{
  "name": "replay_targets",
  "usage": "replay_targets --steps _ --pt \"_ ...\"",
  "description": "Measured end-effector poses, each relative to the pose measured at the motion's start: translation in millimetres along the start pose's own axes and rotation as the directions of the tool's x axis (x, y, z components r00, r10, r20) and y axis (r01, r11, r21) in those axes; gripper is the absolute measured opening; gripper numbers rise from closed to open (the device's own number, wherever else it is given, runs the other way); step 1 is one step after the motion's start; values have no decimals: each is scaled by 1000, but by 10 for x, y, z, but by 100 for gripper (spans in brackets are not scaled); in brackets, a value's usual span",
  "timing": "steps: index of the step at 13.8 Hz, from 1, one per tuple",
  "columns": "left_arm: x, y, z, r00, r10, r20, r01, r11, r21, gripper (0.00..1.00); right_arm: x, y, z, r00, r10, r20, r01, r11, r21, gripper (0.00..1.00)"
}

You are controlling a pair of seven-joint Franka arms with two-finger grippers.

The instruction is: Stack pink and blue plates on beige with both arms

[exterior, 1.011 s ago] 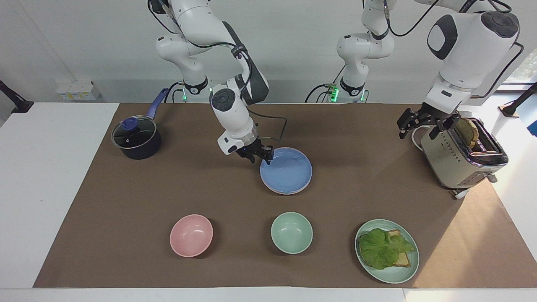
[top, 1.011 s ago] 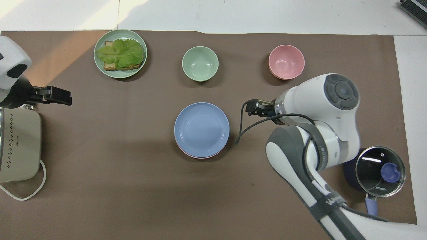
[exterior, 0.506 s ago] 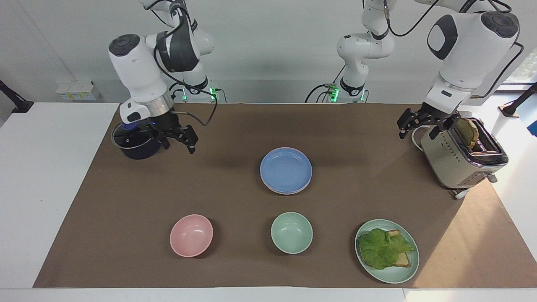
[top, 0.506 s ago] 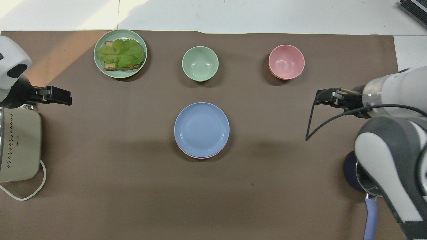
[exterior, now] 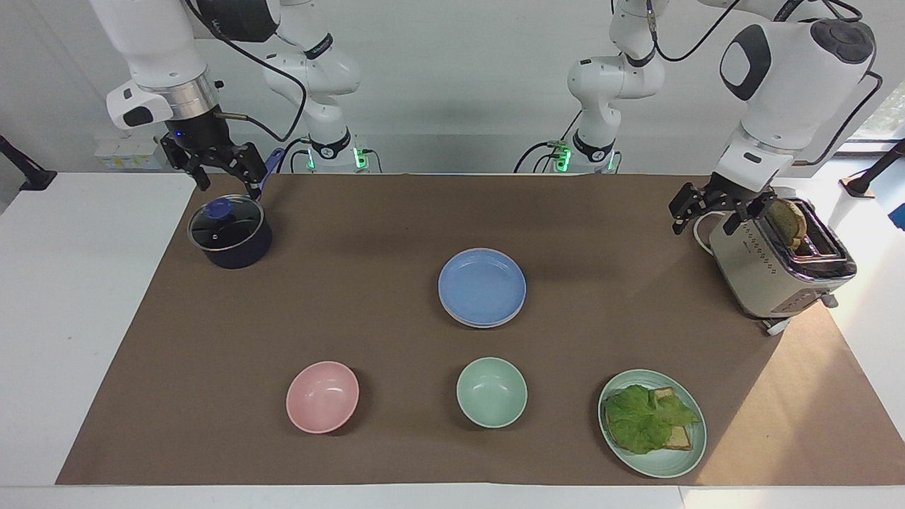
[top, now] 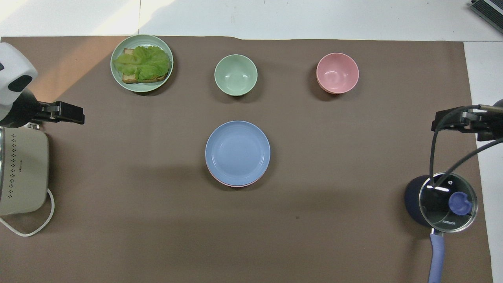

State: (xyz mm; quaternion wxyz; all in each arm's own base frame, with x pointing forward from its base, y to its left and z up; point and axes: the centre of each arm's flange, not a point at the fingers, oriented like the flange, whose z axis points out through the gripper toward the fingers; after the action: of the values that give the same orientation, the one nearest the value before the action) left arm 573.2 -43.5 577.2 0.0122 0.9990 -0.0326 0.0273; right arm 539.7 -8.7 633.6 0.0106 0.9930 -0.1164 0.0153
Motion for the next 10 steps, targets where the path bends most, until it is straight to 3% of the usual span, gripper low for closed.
replay_targets --steps 10 --pt "0 0 0 1000 0 0 0 1000 0 100 176 -211 -75 998 -51 42 51 999 -7 100"
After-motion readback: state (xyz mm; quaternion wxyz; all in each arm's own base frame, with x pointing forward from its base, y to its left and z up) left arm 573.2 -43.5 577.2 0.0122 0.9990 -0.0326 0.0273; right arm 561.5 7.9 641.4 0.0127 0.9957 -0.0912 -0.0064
